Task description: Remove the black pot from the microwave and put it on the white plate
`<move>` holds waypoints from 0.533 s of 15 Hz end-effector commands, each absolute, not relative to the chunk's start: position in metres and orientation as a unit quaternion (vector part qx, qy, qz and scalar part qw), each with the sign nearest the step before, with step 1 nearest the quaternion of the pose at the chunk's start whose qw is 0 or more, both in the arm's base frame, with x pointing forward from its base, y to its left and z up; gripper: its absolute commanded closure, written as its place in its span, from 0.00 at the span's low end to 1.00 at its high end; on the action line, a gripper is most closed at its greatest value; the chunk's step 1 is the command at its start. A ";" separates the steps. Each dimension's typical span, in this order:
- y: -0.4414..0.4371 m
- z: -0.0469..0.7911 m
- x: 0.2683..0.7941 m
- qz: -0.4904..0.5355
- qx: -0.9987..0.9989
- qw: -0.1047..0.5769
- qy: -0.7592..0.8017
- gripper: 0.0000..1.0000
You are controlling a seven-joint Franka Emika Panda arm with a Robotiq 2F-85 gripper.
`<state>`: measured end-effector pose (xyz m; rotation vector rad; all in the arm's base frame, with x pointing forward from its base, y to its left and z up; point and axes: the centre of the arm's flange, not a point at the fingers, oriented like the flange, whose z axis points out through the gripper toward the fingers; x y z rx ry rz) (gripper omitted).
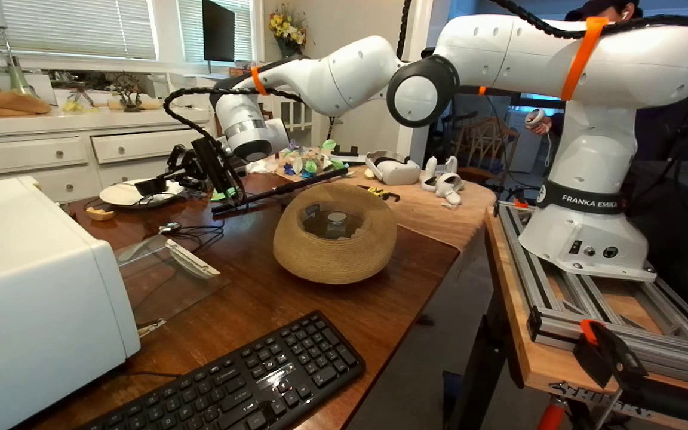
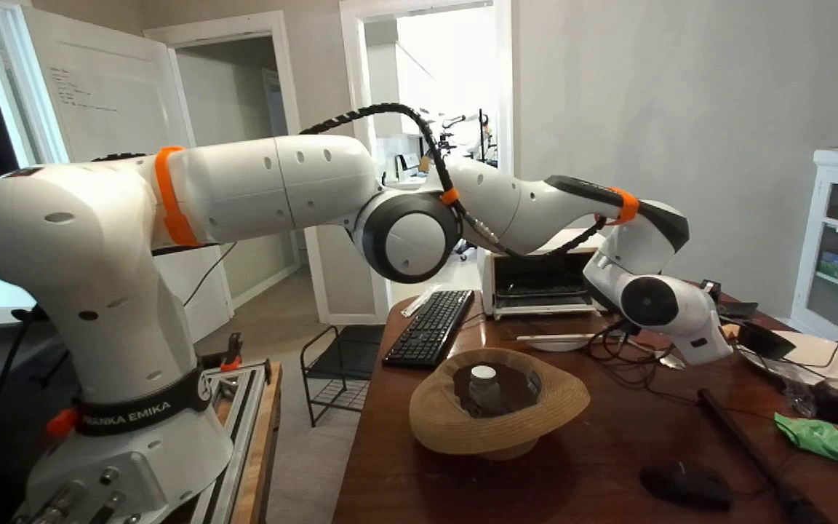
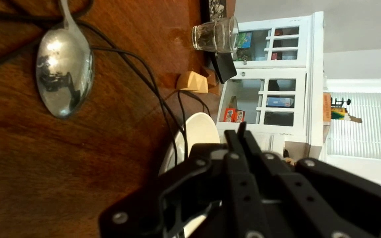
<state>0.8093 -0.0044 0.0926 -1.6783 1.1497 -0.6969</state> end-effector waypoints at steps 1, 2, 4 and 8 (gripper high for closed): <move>0.000 0.078 0.853 -0.270 -0.690 0.456 0.493 0.99; 0.001 0.079 0.853 -0.269 -0.689 0.455 0.496 0.82; 0.004 0.079 0.854 -0.265 -0.691 0.452 0.498 0.62; 0.005 0.081 0.855 -0.262 -0.688 0.450 0.506 0.31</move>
